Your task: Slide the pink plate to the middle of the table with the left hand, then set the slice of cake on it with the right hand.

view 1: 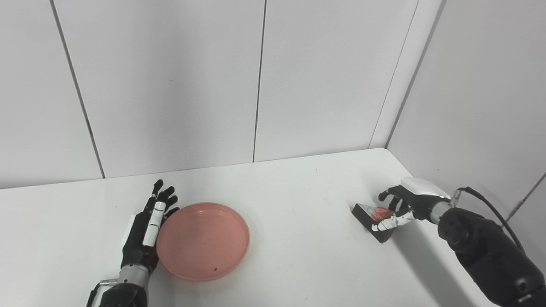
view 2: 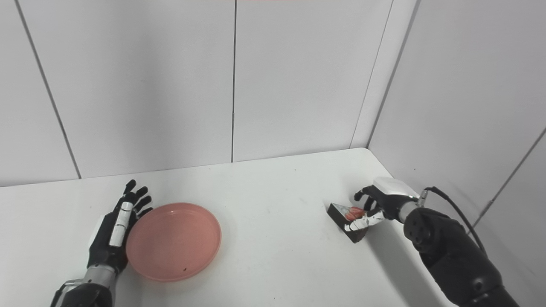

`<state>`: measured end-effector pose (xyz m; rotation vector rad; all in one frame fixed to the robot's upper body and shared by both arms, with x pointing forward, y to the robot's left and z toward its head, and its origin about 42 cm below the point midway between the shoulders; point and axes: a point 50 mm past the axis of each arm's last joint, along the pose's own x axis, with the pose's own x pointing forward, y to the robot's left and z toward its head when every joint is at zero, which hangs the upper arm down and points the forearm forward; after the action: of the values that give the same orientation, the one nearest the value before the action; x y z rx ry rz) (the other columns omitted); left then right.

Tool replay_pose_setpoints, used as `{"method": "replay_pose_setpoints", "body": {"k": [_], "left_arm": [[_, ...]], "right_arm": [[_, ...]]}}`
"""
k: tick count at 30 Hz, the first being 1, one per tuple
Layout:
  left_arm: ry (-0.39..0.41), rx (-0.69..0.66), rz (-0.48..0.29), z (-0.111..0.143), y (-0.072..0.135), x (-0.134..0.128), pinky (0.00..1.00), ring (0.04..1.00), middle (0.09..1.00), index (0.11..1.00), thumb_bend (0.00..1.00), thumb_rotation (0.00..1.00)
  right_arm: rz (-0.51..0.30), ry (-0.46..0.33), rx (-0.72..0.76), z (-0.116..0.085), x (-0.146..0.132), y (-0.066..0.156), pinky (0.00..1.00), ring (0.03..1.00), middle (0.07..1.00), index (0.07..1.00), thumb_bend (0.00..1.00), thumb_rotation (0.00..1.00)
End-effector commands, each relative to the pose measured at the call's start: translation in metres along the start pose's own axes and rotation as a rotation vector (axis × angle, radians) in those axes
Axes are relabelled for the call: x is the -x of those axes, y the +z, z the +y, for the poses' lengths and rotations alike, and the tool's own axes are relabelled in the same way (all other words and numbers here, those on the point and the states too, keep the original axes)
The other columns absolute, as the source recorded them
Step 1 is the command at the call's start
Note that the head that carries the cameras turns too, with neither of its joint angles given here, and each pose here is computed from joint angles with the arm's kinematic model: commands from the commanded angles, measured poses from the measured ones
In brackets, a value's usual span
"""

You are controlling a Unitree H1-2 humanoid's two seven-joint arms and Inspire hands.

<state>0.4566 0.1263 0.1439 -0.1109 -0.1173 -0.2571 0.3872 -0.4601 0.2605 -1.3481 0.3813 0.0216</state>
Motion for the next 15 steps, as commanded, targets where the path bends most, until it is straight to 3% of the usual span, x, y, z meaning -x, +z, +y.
{"method": "replay_pose_setpoints", "body": {"k": [1,15], "left_arm": [[0.009,0.019,0.101,-0.0021,-0.0247,0.0156,0.85,0.908,0.934,0.99,0.7,0.87],[0.008,0.023,0.113,-0.002,-0.0267,0.0147,0.83,0.902,0.931,0.987,0.71,0.87]], "right_arm": [[0.016,-0.071,0.017,-0.0255,0.0008,-0.0025,0.66,0.723,0.774,0.759,1.0,0.52],[0.003,-0.054,0.049,-0.0189,-0.0015,-0.004,0.65,0.735,0.795,0.768,1.0,0.55]]}}
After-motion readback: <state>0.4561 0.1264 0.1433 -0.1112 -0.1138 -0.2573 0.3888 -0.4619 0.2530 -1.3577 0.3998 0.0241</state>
